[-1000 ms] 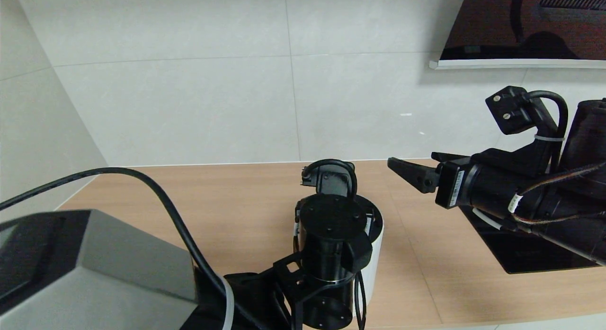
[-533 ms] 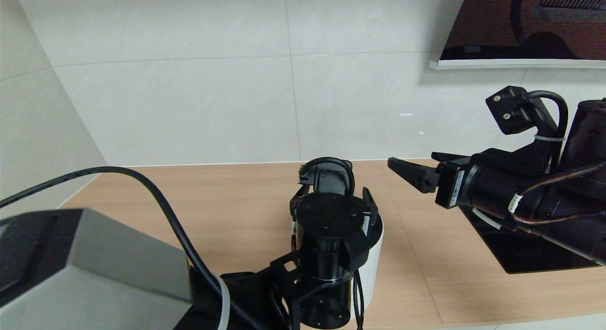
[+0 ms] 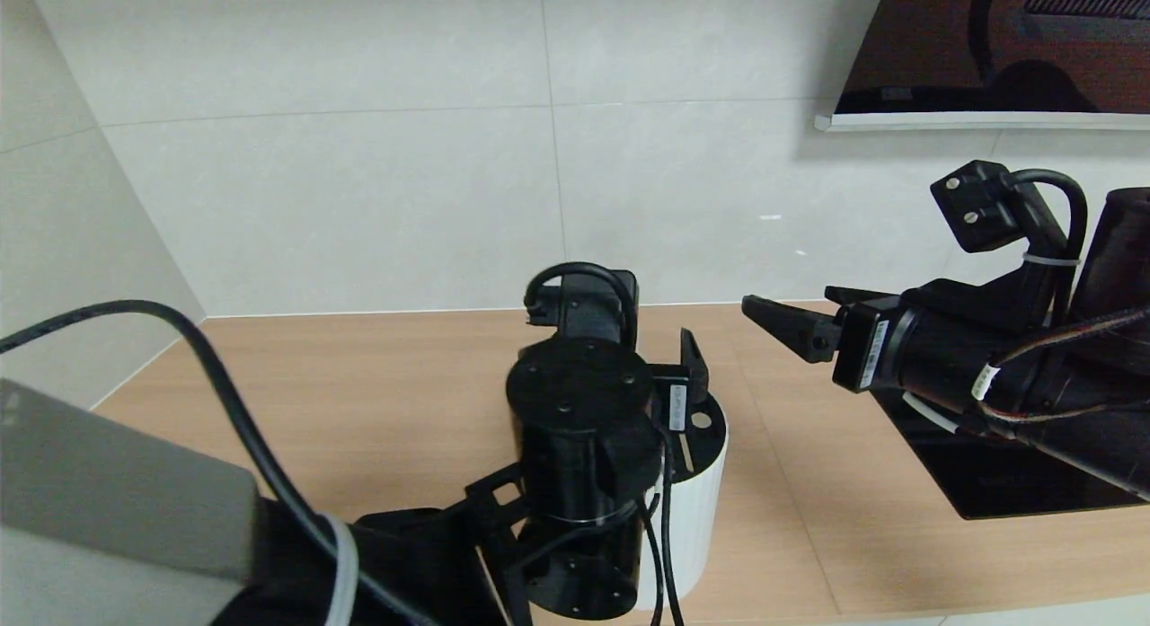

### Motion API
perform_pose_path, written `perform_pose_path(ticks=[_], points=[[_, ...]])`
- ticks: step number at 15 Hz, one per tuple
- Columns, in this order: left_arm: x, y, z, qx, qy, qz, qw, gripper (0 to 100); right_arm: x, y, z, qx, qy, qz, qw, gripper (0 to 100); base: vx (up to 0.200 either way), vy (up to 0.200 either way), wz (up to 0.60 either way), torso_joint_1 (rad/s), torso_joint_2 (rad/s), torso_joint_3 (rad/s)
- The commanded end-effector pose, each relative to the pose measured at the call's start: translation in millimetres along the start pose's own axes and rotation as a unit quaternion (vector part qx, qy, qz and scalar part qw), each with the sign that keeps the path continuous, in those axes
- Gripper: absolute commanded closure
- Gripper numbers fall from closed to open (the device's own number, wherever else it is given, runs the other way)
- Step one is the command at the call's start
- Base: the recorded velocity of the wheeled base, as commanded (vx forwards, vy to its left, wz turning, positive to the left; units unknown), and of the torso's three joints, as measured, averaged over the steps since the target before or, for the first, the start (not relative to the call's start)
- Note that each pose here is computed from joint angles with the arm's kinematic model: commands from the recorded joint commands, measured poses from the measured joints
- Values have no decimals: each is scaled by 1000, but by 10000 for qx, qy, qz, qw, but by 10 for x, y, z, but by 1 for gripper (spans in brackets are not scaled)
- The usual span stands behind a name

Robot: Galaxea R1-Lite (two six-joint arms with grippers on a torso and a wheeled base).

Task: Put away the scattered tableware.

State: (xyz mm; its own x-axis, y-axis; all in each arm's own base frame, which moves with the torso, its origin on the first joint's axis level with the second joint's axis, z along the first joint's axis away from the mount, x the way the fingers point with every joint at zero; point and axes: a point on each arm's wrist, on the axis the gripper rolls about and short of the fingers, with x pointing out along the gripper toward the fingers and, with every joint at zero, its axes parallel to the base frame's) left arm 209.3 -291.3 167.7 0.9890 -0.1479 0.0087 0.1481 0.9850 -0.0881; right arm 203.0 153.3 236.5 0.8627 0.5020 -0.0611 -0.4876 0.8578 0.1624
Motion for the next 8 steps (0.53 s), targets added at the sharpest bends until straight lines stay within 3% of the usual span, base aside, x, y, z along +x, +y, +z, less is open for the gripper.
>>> perform_pose_path(ticks=[1,2,7,8], points=[[-191,191,478,-511,-414,-174,9977,0,-20,-9,17,-1,-35,-15,10000,0,0,0,0,0,0,0],[-271,318,657,-695,-580,-281,9955,0,-40,-10,31,-66,-70,-41,9999,0,0,0,0,0,0,0],[-801,878,1265,-952,-1009,-1371,9808,0,-330,-92,192,-273,-471,-126,9984,0,0,0,0,0,0,0],[-801,878,1265,-952,-1009,-1371,9808,0,-330,-92,192,-273,-471,-126,9984,0,0,0,0,0,0,0]])
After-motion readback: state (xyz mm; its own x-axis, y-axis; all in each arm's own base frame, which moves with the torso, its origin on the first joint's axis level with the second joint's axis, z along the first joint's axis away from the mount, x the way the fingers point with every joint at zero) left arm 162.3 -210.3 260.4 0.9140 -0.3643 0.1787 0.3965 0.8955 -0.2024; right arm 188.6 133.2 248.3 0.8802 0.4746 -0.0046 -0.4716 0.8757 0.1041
